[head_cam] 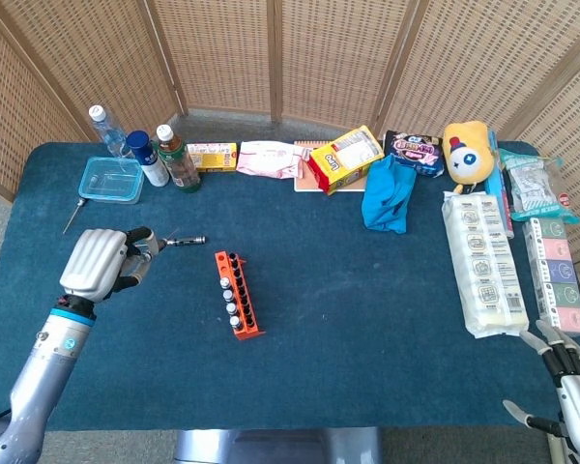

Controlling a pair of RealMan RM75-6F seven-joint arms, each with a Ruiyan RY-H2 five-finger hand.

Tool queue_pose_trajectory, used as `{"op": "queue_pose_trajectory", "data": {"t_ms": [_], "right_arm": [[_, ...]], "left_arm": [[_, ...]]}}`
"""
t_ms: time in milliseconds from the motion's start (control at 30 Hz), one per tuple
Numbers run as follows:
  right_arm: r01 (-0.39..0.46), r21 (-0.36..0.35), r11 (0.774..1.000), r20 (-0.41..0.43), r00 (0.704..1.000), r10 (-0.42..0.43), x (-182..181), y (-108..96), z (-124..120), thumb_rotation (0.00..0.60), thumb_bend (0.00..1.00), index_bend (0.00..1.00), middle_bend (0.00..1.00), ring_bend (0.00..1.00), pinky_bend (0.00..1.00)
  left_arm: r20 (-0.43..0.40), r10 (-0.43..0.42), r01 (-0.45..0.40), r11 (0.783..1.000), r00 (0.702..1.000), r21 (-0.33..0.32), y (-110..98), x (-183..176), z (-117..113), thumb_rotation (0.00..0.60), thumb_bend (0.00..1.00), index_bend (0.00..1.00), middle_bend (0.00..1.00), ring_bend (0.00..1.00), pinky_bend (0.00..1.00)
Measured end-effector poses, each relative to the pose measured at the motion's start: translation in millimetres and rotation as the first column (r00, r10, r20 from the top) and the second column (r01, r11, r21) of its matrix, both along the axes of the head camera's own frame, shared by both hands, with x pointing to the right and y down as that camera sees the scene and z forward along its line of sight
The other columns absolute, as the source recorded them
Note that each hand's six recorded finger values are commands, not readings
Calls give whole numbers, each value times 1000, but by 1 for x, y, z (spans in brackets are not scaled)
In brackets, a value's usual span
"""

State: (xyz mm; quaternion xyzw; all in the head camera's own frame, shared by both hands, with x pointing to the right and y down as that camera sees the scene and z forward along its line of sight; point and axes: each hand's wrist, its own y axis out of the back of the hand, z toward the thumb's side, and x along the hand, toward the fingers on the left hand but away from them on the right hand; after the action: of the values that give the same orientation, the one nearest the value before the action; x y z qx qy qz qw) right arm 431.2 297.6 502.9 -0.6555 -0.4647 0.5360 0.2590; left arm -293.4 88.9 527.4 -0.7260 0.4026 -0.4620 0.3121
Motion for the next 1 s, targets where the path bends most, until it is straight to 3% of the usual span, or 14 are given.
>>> {"op": "queue_pose_trajectory", "data": {"t_ms": [200,533,800,1000], "right_arm": [[0,-2,1000,-3,1000,0,0,0,1,600,0,157,58,0,0],[2,-7,1000,-5,1000,-2,-1,0,2,600,0,157,58,0,0],[-3,-10,1000,-8,1000,3,0,0,3,600,0,157,58,0,0],[-3,-11,1000,-8,1000,3,0,0,4,600,0,157,57,0,0]], "left_arm": [[-45,4,-8,995,999,-101,-6,7,-14,600,402,564,1000,1000,1000],[-179,-49,-13,945,983,-327,-9,23,-19,600,403,564,1000,1000,1000],[-197,-89,9,928,976,-373,-20,24,-21,600,403,564,1000,1000,1000],[-209,-118,17,903,971,-430,-19,26,-16,600,403,564,1000,1000,1000]]}}
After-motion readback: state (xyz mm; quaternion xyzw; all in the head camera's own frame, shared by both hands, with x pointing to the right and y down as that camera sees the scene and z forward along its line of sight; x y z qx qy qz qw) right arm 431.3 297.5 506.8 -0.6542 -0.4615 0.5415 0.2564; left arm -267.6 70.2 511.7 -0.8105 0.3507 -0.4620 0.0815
